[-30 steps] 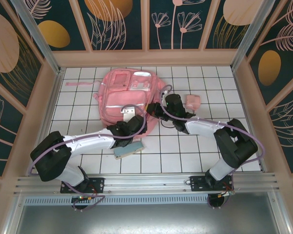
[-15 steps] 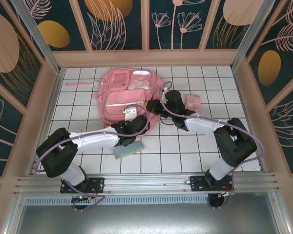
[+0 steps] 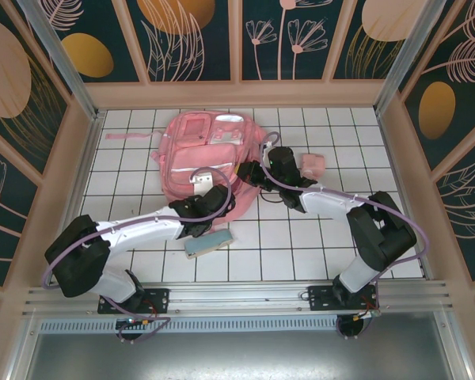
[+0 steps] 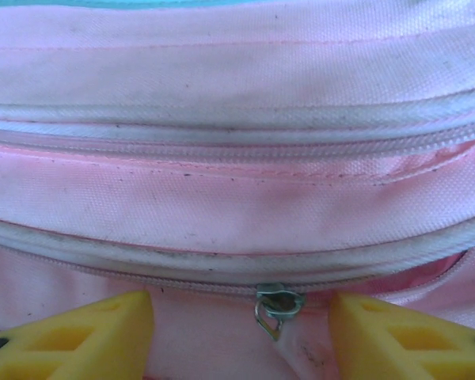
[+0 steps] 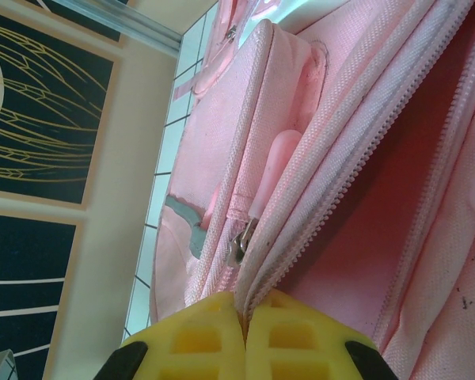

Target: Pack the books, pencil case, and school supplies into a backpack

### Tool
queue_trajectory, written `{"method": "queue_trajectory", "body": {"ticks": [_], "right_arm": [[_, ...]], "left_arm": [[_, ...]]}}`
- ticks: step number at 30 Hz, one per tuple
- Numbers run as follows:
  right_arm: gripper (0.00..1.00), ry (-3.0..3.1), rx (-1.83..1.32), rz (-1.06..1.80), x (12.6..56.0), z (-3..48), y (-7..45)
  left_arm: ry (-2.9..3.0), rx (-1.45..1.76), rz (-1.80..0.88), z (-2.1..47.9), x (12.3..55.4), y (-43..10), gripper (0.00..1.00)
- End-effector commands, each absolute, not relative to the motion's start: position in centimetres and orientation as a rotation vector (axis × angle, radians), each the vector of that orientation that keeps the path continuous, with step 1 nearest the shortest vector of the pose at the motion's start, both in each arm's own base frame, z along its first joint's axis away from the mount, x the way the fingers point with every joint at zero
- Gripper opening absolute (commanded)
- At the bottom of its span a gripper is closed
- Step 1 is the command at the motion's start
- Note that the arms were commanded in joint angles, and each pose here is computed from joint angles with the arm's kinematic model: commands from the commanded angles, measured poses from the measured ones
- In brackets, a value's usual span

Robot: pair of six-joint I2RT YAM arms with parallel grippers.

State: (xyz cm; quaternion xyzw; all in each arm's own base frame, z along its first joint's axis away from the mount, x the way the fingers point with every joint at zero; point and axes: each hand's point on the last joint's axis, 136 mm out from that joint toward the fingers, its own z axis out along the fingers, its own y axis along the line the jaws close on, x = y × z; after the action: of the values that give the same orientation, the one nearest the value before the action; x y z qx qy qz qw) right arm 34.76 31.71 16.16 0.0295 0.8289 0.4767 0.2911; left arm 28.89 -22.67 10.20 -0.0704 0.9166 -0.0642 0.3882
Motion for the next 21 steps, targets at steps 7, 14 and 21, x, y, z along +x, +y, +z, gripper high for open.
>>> {"method": "queue_trajectory", "body": {"ticks": [7, 14, 21], "right_arm": [[0.00, 2.032, 0.021, 1.315, 36.1, 20.7, 32.0], [0.00, 2.035, 0.026, 1.312, 36.2, 20.5, 31.9], [0.00, 2.032, 0.105, 1.246, 37.4, 20.2, 29.1]], "left_arm": [[2.380, -0.159, -0.177, 9.0, 28.9, -23.5, 0.32], [2.375, -0.173, -0.163, 9.3, 28.8, -23.1, 0.00], [2.369, -0.207, -0.086, 9.1, 28.4, -20.2, 0.00]]}}
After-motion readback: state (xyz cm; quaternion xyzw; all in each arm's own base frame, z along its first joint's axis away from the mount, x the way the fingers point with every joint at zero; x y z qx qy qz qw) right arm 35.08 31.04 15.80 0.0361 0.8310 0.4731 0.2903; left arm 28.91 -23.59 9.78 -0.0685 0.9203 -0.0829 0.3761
